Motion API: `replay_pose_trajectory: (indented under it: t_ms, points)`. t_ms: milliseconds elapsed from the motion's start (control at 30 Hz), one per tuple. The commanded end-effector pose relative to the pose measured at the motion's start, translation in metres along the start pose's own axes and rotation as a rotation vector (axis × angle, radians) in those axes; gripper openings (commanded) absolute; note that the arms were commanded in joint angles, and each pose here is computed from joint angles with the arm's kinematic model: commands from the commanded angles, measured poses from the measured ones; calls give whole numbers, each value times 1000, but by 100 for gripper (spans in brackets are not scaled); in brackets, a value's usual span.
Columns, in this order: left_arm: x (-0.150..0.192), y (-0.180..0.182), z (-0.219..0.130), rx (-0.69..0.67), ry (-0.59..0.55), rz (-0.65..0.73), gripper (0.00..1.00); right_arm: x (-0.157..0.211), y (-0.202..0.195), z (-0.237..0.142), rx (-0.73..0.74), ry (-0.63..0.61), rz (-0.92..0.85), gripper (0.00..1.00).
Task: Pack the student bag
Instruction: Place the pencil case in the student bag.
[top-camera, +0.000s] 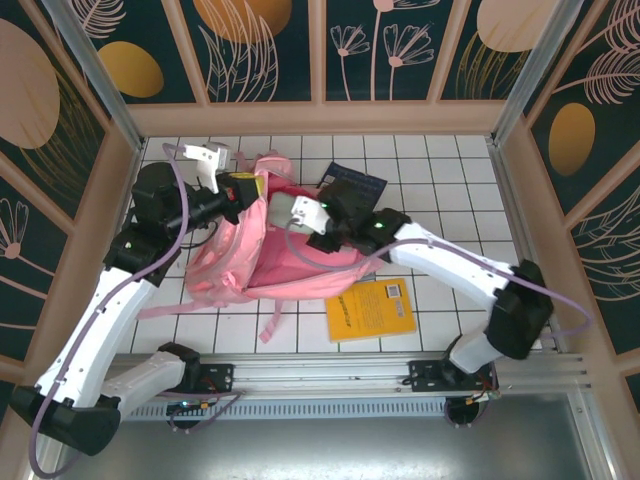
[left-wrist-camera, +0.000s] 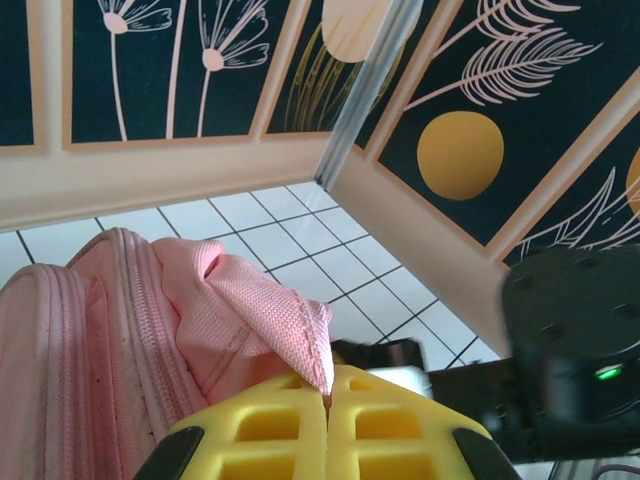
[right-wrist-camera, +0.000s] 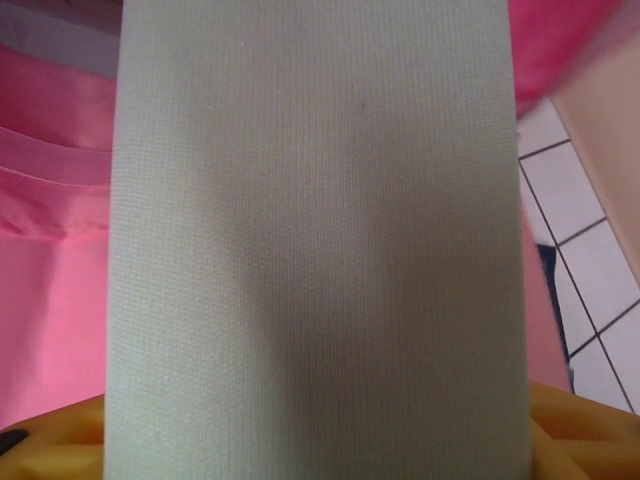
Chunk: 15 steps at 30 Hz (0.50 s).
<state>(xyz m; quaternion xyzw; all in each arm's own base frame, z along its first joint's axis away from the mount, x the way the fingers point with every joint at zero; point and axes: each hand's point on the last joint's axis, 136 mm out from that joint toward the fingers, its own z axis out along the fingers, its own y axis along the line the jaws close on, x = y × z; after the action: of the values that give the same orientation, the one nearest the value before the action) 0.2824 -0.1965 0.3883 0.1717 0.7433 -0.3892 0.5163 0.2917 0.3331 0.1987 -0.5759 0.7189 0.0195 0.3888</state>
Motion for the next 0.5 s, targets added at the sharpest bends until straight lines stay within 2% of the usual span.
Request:
replay_pose_trajectory:
  t_ms: [0, 200, 333, 367, 467]
  points:
    - [-51, -33, -10, 109, -169, 137, 0, 6, 15, 30, -27, 115, -115, 56]
    - [-53, -31, 3, 136, -155, 110, 0, -22, 44, 72, -103, 85, -239, 58]
    - [-44, -33, 16, 203, -120, 69, 0, -36, 67, 92, -173, 46, -292, 59]
    - [-40, -31, 19, 208, -110, 57, 0, -40, 72, 96, -185, 32, -297, 60]
    - [-38, -27, 23, 202, -106, 42, 0, -56, 69, 107, -151, -30, -253, 72]
